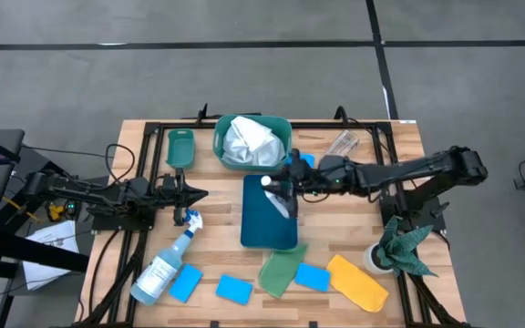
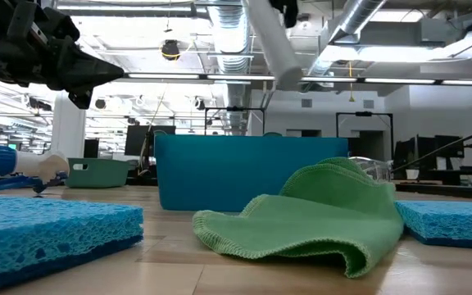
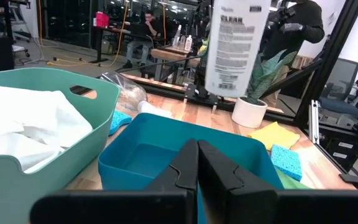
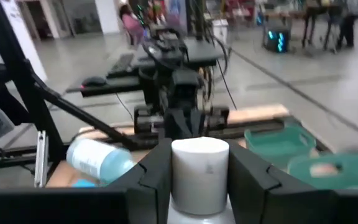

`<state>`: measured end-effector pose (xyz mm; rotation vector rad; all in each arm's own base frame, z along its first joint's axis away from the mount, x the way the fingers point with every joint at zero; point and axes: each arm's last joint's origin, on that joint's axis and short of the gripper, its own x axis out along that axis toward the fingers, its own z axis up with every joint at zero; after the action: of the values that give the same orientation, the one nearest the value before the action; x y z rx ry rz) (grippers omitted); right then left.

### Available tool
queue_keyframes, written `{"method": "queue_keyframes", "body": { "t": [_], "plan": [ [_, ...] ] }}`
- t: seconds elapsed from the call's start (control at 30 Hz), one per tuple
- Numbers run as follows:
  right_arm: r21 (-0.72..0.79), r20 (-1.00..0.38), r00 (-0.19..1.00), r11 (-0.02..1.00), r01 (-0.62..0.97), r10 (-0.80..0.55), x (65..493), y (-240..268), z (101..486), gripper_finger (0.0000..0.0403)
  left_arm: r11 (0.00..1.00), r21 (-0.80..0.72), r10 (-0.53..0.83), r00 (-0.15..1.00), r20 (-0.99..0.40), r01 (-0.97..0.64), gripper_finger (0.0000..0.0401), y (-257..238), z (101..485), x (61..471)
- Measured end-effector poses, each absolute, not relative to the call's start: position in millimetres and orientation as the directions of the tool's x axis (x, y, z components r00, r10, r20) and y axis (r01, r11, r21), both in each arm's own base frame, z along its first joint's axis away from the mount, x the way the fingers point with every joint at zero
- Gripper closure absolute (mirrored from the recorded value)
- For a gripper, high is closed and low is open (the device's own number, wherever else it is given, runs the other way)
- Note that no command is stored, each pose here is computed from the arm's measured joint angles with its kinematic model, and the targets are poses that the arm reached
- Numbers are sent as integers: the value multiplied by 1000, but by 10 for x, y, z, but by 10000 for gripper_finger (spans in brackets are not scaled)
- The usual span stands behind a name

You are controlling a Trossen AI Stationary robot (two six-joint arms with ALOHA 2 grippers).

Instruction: Pick & Place Kitchen Items

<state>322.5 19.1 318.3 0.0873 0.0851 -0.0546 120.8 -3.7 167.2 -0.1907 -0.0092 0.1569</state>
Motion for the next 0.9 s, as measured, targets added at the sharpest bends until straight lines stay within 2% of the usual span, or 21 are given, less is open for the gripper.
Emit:
{"method": "queue_keyframes", "body": {
  "t": [0.13, 0.63, 0.9],
  "plan": [
    [71, -3, 1000, 997, 15, -15, 3221, 51, 3141, 295, 970, -189, 156, 988, -6, -155, 401, -37, 1671, 1208],
    [69, 211, 977, 998, 1, -16, 2943, -282, 2666, 295, 970, -189, 157, 988, -7, -155, 401, -37, 1671, 1208],
    [63, 244, 969, 998, 17, -32, 2752, -337, 2413, 295, 970, -189, 156, 988, -7, -155, 401, -37, 1671, 1208]
  ]
}}
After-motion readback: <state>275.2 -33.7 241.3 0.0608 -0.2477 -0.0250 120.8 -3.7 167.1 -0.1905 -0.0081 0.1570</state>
